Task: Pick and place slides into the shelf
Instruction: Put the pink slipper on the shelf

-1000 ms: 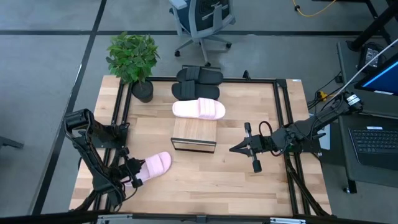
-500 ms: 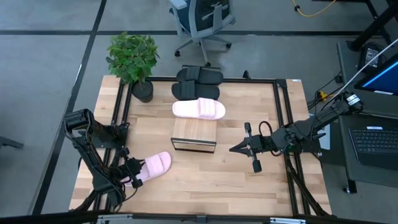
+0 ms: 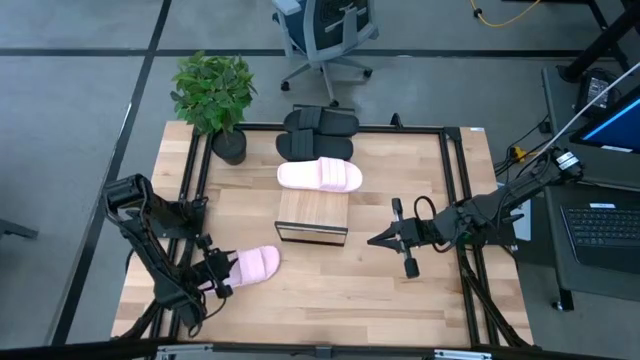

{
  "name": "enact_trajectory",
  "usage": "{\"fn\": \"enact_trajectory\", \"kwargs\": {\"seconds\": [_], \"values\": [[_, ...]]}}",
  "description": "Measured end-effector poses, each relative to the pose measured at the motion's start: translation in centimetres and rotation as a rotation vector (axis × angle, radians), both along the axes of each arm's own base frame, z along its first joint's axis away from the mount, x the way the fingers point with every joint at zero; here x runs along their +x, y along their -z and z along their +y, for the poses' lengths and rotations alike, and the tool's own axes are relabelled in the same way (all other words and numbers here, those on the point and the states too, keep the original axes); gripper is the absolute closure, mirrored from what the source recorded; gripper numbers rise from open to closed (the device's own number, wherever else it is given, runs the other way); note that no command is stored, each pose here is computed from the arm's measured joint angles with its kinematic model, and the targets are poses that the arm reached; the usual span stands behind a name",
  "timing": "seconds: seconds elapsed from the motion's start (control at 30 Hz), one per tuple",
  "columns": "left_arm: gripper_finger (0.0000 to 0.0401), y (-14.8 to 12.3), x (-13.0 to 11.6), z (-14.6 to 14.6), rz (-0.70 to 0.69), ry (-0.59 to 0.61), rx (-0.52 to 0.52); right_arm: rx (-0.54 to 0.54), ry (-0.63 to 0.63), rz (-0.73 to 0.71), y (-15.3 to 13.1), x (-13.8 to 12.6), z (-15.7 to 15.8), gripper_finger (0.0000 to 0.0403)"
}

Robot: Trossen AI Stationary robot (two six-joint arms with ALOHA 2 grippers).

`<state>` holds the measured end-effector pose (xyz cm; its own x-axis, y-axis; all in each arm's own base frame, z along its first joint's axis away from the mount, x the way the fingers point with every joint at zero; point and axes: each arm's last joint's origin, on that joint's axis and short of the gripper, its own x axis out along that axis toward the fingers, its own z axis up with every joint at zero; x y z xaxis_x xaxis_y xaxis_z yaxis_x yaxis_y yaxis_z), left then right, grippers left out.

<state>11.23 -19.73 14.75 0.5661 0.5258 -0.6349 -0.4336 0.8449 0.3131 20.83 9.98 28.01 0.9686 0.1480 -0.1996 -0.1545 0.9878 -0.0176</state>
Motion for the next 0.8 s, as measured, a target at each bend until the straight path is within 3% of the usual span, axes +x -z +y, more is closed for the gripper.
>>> {"fn": "enact_trajectory", "kwargs": {"seconds": [0.23, 0.8], "values": [[0.0306, 1.4, 0.4, 1.4, 0.025, -0.050, -0.006, 0.009, 0.004, 0.027, 0.6, 0.4, 0.2, 0.0398], [0.0306, 1.8, 1.0, 0.7, 0.021, 0.097, 0.032, 0.005, 0.004, 0.027, 0.6, 0.4, 0.2, 0.0398]]}}
